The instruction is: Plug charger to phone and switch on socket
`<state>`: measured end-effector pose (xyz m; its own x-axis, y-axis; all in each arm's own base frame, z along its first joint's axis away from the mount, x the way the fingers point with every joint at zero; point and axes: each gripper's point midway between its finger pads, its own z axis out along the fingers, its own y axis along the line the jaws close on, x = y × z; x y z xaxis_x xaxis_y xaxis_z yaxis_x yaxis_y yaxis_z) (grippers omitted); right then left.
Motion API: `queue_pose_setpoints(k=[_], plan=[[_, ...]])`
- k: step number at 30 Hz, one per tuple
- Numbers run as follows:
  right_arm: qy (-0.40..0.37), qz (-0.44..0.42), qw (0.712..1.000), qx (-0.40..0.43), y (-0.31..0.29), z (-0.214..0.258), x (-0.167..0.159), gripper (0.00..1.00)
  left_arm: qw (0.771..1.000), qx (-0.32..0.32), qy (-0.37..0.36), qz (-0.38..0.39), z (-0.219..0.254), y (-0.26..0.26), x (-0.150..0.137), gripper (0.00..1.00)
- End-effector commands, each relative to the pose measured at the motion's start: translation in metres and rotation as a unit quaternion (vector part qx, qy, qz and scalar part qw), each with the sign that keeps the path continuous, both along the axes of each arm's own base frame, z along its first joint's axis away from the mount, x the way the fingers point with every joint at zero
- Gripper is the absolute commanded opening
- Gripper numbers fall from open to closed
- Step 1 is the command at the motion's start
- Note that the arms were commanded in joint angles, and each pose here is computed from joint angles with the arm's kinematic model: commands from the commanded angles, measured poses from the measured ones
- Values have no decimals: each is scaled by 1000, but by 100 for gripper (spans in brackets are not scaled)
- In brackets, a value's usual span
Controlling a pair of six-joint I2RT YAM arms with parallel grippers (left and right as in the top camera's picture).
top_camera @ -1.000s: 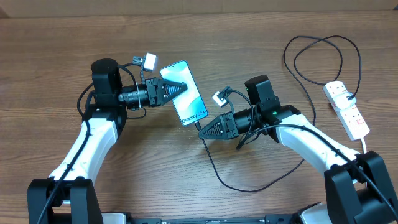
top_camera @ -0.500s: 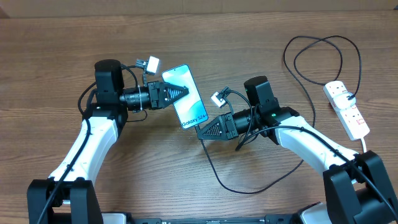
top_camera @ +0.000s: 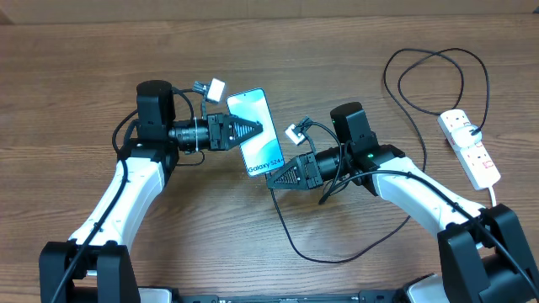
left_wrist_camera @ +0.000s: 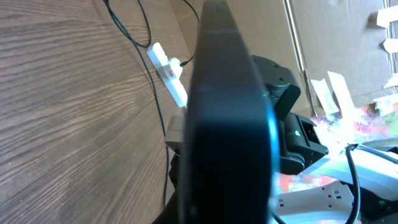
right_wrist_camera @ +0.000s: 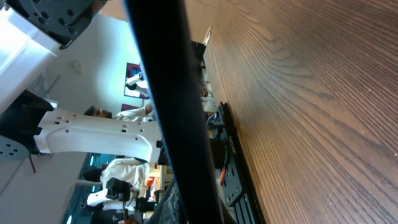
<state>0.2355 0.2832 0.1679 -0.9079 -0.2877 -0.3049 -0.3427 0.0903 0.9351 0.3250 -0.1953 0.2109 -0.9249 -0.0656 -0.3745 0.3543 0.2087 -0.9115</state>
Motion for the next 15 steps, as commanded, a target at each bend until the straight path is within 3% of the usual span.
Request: queue_pose_setpoints(k=[1, 15], plan=[[-53, -36, 998, -8, 0, 12, 24, 4, 992, -56, 29, -109, 12, -23, -45, 4], [-52, -41, 998, -8, -3, 12, 27, 4, 993, -49, 47, -101, 7, -22, -45, 4]])
